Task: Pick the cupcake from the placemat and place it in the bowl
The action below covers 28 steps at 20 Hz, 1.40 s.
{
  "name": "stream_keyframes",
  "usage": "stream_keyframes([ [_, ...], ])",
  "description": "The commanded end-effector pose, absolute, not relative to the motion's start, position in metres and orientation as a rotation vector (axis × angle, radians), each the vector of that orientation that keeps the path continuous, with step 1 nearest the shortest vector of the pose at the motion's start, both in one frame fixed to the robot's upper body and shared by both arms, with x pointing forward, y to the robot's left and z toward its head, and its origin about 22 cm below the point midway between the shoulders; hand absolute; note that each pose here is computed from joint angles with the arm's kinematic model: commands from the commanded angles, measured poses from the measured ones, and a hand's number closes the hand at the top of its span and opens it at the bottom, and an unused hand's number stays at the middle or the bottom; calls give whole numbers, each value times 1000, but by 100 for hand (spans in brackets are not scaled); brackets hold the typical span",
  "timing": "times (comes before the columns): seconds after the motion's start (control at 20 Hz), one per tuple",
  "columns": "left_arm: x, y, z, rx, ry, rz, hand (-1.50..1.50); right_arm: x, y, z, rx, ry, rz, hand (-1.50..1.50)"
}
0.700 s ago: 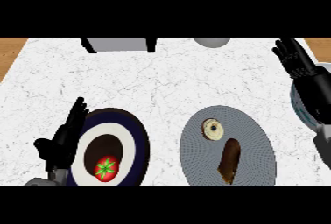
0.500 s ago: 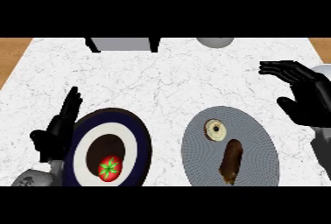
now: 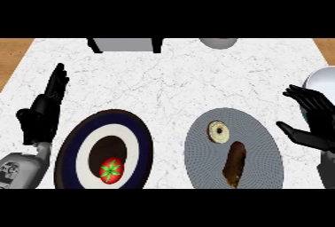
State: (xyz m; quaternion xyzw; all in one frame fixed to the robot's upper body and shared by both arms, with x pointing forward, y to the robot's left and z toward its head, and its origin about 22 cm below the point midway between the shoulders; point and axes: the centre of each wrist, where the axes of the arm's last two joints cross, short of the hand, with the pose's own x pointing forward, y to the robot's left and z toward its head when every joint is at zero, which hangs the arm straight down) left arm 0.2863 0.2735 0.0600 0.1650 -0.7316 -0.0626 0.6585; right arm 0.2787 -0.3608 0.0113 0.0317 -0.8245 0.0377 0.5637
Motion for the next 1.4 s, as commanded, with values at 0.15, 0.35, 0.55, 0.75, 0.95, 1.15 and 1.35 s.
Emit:
stream_keyframes([
  [0.15, 296, 276, 78, 392, -1651, -169, 0, 269, -396, 24, 6, -1973, 416, -150],
  [0.35, 296, 265, 79, 387, -1646, -155, 0, 275, -385, 51, -85, -1842, 677, -150],
  [0.55, 284, 262, 71, 390, -1638, -170, 0, 292, -353, 93, -193, -1726, 876, -150],
  [0.75, 289, 267, 75, 383, -1641, -163, 0, 295, -325, 109, -200, -1611, 1022, -150],
  [0.95, 289, 286, 92, 392, -1648, -175, 0, 309, -294, 100, -139, -1525, 1114, -150],
  [1.15, 295, 263, 94, 412, -1658, -162, 0, 321, -252, 103, -110, -1467, 1191, -150],
  [1.35, 280, 261, 86, 364, -1643, -172, 0, 313, -248, 96, -128, -1386, 1264, -150],
])
